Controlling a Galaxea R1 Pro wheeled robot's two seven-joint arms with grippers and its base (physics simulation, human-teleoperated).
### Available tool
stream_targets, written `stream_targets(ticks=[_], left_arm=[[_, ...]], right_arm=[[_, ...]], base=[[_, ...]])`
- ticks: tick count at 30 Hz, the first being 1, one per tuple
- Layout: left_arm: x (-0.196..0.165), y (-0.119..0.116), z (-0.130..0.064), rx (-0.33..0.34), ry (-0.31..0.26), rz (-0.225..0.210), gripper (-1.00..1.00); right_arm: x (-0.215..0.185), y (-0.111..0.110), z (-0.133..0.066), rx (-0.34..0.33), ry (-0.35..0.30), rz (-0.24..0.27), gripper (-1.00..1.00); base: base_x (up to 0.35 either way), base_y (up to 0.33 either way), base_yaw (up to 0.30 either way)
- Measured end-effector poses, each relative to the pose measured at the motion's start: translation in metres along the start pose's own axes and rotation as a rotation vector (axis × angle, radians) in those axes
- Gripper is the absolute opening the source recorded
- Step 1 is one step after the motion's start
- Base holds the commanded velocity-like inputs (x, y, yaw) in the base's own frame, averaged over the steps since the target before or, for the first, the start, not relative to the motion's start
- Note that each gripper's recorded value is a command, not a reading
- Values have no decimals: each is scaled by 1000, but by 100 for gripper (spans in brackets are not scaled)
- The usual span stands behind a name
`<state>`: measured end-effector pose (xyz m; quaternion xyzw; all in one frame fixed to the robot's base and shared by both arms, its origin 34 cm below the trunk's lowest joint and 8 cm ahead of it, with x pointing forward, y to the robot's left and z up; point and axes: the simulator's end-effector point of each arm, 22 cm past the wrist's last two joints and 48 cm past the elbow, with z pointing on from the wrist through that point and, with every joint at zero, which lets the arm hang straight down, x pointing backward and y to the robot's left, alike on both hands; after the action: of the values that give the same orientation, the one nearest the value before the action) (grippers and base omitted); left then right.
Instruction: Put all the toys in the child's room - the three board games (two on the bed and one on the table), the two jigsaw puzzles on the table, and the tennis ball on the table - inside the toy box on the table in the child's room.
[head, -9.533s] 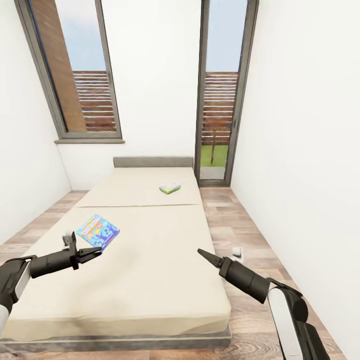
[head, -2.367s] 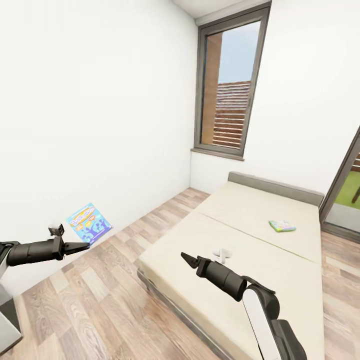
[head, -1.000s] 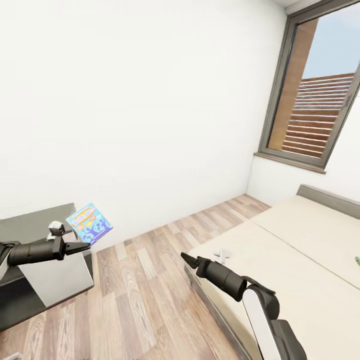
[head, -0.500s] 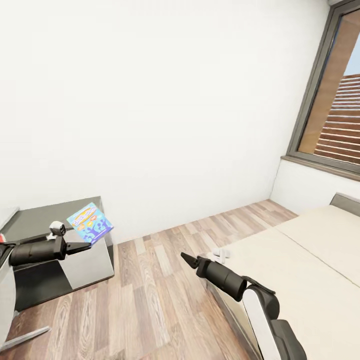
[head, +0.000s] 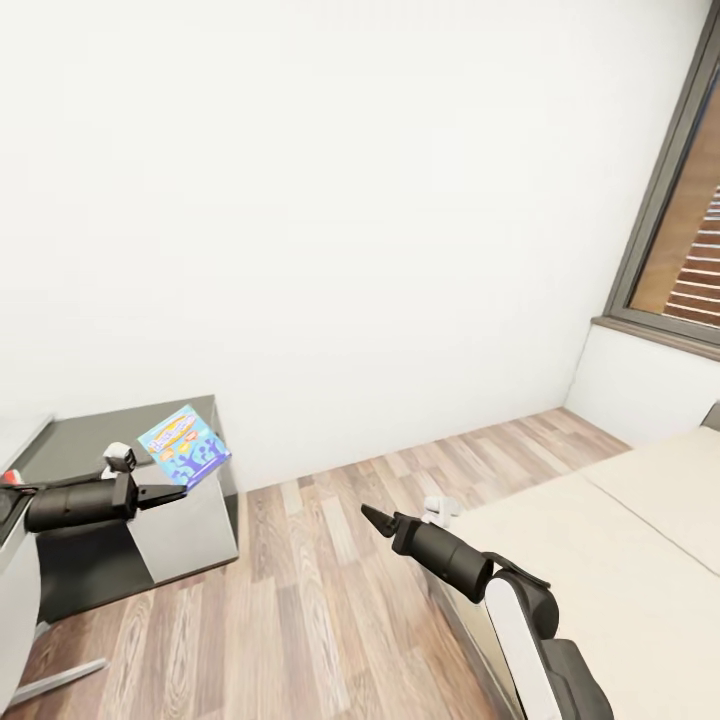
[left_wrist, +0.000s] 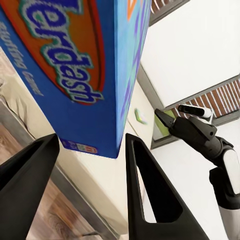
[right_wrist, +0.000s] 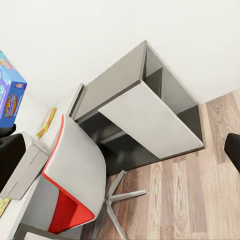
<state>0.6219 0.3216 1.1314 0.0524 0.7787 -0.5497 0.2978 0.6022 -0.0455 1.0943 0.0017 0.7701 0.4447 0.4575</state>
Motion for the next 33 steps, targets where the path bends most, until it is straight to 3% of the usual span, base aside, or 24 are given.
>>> stream_targets(ticks=[9,33], left_arm=[[3,6,4,0,7,-12,-100],[7,14,10,1,14,-31,-100]], right_arm=[[4,-5,2,5,9,9,100],[10,-12,5,13,21,23,100]], base=[[312,49,131],[283,-30,253]])
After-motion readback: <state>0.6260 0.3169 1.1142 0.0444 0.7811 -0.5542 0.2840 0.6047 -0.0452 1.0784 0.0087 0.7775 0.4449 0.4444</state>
